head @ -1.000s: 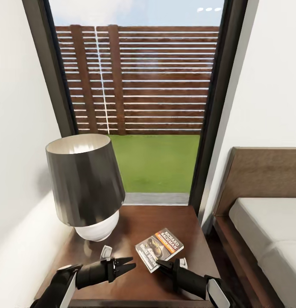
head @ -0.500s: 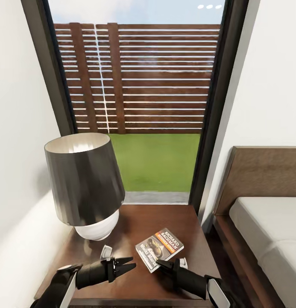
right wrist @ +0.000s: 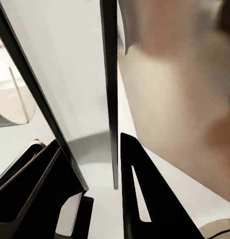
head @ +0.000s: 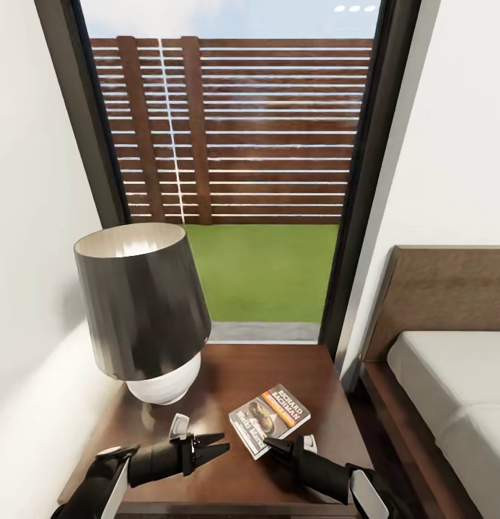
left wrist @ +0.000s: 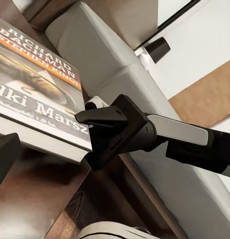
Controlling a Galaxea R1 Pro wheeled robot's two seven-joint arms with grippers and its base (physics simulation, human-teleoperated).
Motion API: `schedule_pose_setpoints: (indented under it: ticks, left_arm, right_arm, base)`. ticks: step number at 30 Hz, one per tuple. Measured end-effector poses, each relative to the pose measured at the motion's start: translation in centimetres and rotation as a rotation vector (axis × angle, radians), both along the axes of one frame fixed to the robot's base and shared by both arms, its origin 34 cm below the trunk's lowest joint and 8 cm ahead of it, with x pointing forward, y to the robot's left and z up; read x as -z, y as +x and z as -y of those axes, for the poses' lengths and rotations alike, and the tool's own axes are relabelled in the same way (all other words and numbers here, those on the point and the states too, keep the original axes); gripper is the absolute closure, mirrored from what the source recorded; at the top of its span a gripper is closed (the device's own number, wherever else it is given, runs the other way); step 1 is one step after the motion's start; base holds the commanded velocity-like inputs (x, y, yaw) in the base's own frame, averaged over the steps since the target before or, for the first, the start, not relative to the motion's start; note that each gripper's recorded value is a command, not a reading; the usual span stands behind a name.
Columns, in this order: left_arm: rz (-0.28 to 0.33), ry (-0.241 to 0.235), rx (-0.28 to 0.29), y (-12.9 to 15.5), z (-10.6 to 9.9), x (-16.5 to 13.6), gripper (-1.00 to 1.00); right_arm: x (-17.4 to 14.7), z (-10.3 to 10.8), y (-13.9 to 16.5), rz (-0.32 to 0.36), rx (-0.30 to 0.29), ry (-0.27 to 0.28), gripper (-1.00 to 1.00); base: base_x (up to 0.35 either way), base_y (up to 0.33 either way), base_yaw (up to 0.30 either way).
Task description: In the bedroom, move the book from the bed onto either nightstand, and place the two sandals side by side next to the bed.
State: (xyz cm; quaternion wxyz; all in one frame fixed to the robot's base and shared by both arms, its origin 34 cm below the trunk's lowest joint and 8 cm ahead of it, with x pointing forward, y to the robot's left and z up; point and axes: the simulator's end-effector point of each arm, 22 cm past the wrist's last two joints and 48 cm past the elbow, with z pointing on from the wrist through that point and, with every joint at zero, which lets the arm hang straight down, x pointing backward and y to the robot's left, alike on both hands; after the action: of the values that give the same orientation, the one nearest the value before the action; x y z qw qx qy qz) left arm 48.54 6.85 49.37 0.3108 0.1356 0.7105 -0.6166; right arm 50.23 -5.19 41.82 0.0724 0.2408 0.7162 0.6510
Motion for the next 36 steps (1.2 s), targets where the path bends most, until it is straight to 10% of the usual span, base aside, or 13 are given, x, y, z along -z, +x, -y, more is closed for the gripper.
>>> schedule_pose_setpoints:
  ticks: [36]
  left_arm:
    - [0.0,0.0,0.0,0.0,0.0,0.0,-1.0]
  right_arm:
    - [0.0,0.0,-0.01,0.0,0.0,0.0,1.0]
  base:
    - [0.0,0.0,0.0]
